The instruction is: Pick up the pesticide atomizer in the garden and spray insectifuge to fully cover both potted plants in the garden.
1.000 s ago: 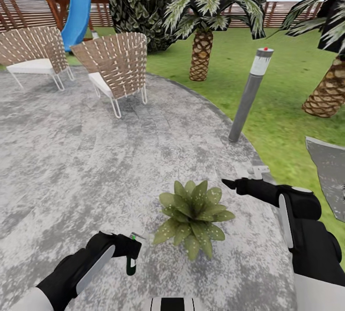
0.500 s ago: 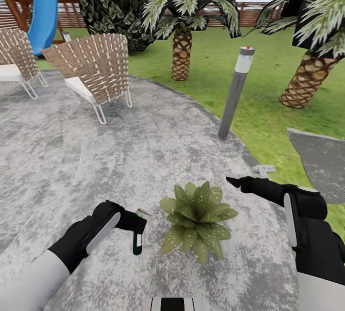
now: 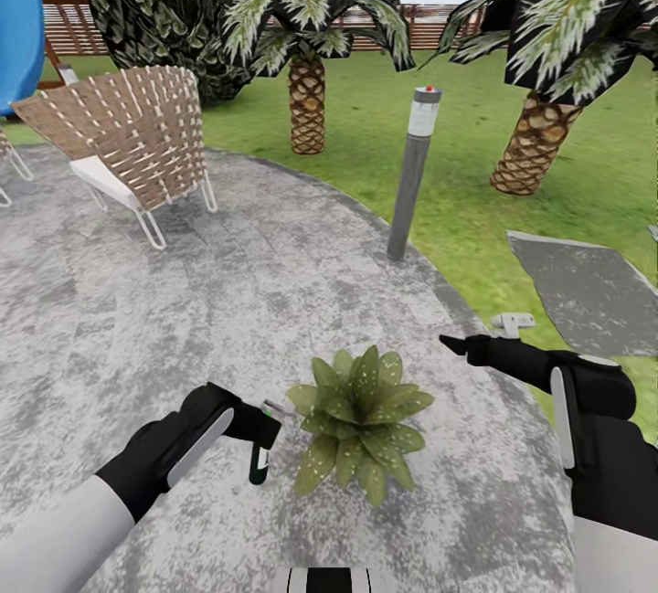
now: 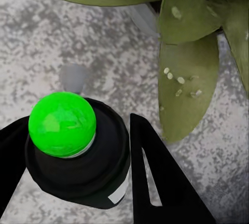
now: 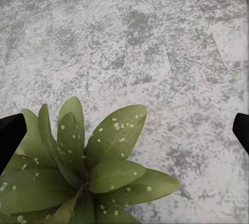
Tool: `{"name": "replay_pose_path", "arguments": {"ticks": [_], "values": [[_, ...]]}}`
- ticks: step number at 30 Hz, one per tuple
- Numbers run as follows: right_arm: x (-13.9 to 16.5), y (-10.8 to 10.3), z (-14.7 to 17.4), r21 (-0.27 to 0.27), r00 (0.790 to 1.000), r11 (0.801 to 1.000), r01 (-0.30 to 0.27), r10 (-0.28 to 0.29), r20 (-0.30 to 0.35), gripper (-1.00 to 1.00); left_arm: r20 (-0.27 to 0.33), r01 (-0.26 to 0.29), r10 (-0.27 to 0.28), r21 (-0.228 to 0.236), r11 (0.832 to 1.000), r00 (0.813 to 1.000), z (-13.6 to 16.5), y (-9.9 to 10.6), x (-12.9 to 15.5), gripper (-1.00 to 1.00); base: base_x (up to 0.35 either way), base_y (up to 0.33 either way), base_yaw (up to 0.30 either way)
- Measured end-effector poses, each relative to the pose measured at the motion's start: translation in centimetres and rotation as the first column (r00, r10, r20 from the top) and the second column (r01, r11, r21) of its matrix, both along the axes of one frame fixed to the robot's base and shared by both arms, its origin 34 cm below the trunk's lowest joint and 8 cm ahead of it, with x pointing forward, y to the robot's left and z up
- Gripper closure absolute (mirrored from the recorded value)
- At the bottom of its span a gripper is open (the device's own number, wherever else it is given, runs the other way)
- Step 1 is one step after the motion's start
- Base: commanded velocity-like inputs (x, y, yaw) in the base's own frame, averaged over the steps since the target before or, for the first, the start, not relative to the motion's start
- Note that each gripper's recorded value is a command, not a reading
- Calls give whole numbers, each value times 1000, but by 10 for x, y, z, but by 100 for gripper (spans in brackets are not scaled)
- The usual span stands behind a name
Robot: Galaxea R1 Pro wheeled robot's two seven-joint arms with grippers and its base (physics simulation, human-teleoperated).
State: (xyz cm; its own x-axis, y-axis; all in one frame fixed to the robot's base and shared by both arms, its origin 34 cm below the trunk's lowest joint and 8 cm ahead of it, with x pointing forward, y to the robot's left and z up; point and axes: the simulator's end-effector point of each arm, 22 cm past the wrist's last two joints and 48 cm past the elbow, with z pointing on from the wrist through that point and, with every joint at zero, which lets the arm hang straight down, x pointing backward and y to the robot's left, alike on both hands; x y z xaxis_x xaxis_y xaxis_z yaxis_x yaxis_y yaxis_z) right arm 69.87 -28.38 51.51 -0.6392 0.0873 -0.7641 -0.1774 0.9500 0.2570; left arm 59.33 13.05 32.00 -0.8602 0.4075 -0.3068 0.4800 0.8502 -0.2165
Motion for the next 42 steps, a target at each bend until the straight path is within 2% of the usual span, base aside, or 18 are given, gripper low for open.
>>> {"name": "replay_pose_path", "arguments": {"ticks": [7, 21, 29, 35, 40, 42], "values": [[0, -1, 0, 1, 1000, 1000, 1, -1, 1, -100, 0, -6, 6, -3, 1000, 1000, 1, 1, 1, 100, 70, 271, -77], [0, -3, 0, -3, 1000, 1000, 3, -3, 0, -100, -8, -6, 6, -12, 1000, 1000, 1, -1, 1, 100, 177, 232, -265], [0, -3, 0, -5, 1000, 1000, 3, -3, -1, -100, -4, 3, -3, -5, 1000, 1000, 0, -1, -2, 100, 17, 48, -179], [0, -3, 0, -5, 1000, 1000, 3, -3, -1, -100, -5, 0, 0, -7, 1000, 1000, 0, -1, -1, 100, 0, 257, -44], [0, -3, 0, -4, 1000, 1000, 3, -3, -1, -100, -4, -2, 2, -9, 1000, 1000, 1, 1, -1, 100, 0, 244, -230], [0, -3, 0, -3, 1000, 1000, 3, -3, -1, -100, 8, 7, -7, -22, 1000, 1000, 5, -5, 0, 100, 0, 79, -266]]}}
